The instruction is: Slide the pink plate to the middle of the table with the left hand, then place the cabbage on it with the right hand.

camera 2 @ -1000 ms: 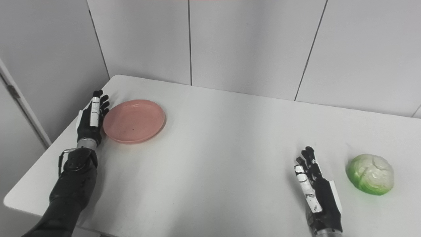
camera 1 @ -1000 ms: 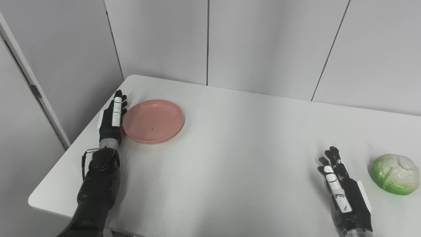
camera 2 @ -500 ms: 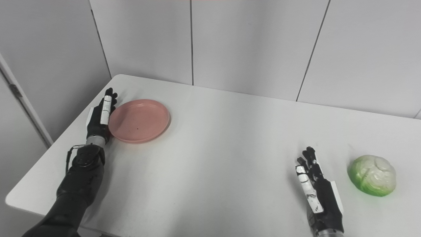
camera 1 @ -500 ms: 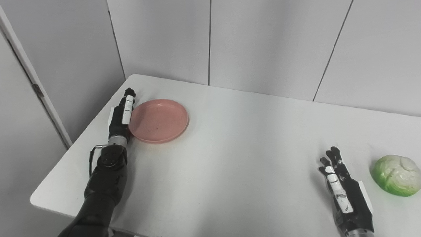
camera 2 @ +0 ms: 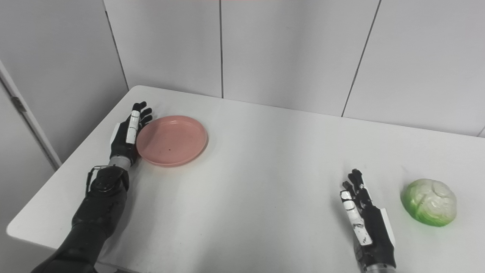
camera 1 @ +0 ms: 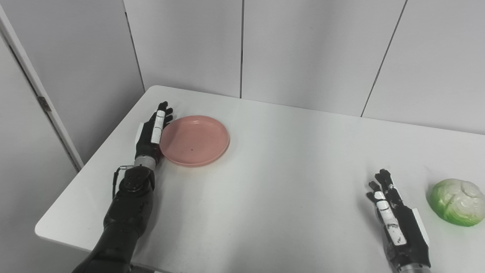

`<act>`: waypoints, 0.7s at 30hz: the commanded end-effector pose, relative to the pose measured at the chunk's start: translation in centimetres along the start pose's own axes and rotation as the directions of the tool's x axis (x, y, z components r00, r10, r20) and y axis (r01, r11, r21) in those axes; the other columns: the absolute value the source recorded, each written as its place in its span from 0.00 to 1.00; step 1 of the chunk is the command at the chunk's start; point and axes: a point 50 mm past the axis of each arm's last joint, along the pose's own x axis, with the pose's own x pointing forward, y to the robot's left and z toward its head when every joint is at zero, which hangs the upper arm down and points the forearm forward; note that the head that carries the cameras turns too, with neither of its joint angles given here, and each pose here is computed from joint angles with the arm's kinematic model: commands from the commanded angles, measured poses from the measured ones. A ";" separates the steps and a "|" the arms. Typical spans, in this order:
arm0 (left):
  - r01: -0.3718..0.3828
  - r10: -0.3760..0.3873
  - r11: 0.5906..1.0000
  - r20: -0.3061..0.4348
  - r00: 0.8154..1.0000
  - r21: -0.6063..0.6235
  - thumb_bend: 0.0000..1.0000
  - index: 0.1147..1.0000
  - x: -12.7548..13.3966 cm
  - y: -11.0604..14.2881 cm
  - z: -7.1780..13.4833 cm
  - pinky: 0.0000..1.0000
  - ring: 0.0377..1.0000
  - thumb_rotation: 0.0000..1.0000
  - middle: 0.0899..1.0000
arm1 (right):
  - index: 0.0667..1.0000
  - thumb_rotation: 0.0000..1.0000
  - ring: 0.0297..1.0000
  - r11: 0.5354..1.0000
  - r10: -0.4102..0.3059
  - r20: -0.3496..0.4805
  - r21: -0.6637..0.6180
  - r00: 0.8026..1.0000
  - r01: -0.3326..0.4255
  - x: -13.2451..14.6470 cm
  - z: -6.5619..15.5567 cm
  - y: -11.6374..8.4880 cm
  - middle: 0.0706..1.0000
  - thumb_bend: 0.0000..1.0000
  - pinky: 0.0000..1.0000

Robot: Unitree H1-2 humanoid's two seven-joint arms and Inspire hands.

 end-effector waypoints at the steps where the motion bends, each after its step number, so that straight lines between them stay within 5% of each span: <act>1: 0.089 -0.088 0.996 0.037 0.995 -0.008 0.87 0.86 1.0 -2.1 1.6 0.88 0.89 1.00 0.87 | 0.98 0.78 0.95 1.000 0.002 0.036 -0.011 0.999 -0.001 0.0 0.0 -0.1 0.98 0.72 0.94; 21: 0.276 -0.275 0.960 0.014 0.961 -0.051 0.89 0.87 -0.3 -5.7 1.7 0.89 0.92 1.00 0.88 | 0.99 0.79 0.95 1.000 -0.019 0.023 -0.021 1.000 0.019 0.5 0.5 1.9 0.99 0.72 0.96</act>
